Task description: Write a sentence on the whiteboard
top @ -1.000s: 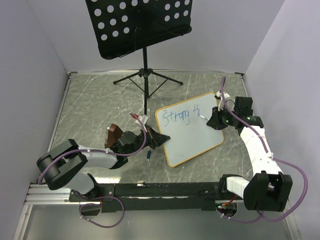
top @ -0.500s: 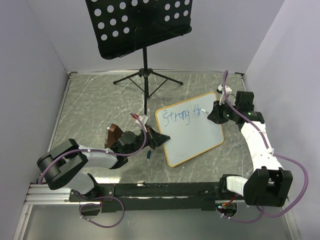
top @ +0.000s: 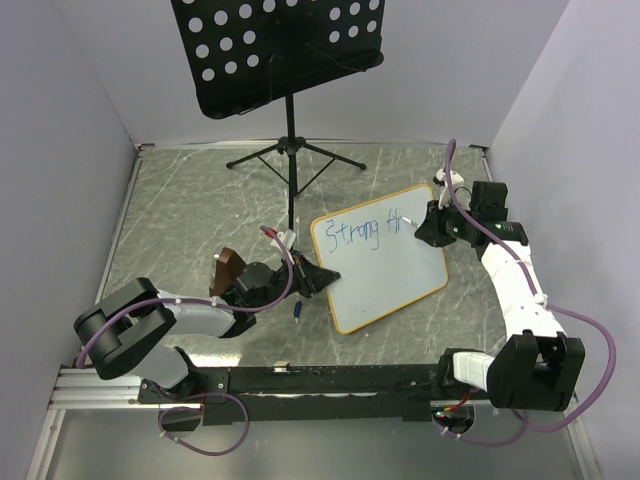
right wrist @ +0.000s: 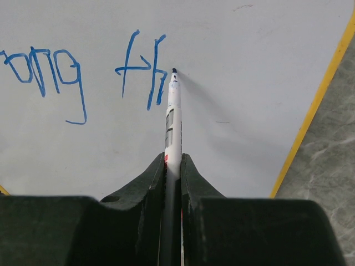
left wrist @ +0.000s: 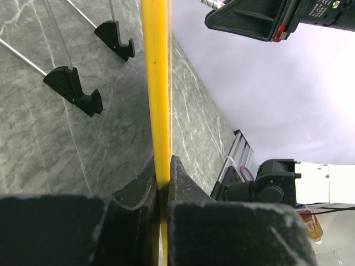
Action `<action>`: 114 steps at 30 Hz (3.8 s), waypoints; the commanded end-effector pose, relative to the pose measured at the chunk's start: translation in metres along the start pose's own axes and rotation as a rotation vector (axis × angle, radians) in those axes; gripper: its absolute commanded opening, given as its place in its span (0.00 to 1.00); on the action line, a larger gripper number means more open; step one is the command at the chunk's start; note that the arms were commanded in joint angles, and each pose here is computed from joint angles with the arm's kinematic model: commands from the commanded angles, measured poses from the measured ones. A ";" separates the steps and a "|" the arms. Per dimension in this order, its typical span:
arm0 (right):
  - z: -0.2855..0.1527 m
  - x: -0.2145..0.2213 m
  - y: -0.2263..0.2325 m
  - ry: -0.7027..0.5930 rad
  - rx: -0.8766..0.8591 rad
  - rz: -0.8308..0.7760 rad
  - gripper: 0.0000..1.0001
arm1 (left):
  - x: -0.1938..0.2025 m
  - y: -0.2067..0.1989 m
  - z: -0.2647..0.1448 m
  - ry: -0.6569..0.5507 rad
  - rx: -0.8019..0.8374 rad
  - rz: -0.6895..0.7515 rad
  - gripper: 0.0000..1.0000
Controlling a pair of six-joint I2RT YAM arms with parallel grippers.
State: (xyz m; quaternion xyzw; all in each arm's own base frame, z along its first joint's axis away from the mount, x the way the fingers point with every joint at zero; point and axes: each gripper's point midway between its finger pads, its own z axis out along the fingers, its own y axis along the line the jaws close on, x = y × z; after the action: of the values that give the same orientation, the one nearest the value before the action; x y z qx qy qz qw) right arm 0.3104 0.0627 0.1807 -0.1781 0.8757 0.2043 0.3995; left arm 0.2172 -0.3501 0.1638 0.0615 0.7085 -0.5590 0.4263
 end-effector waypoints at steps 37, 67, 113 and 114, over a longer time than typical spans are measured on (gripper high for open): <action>-0.004 -0.009 0.001 -0.040 -0.003 -0.032 0.00 | -0.024 -0.033 0.002 -0.078 0.132 0.053 0.01; -0.003 -0.006 0.003 -0.036 -0.018 -0.032 0.00 | -0.022 -0.032 0.003 -0.072 0.131 0.048 0.01; -0.002 -0.009 -0.005 -0.028 0.002 -0.025 0.00 | -0.023 -0.032 0.004 -0.070 0.131 0.048 0.01; -0.001 -0.010 -0.006 -0.028 0.003 -0.022 0.00 | -0.022 -0.032 0.004 -0.066 0.131 0.048 0.01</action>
State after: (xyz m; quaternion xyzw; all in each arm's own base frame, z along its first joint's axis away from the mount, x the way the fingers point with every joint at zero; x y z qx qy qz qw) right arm 0.2994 0.0618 0.1679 -0.1834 0.8811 0.2083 0.3830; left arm 0.2185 -0.3494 0.1630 0.0560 0.7098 -0.5612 0.4220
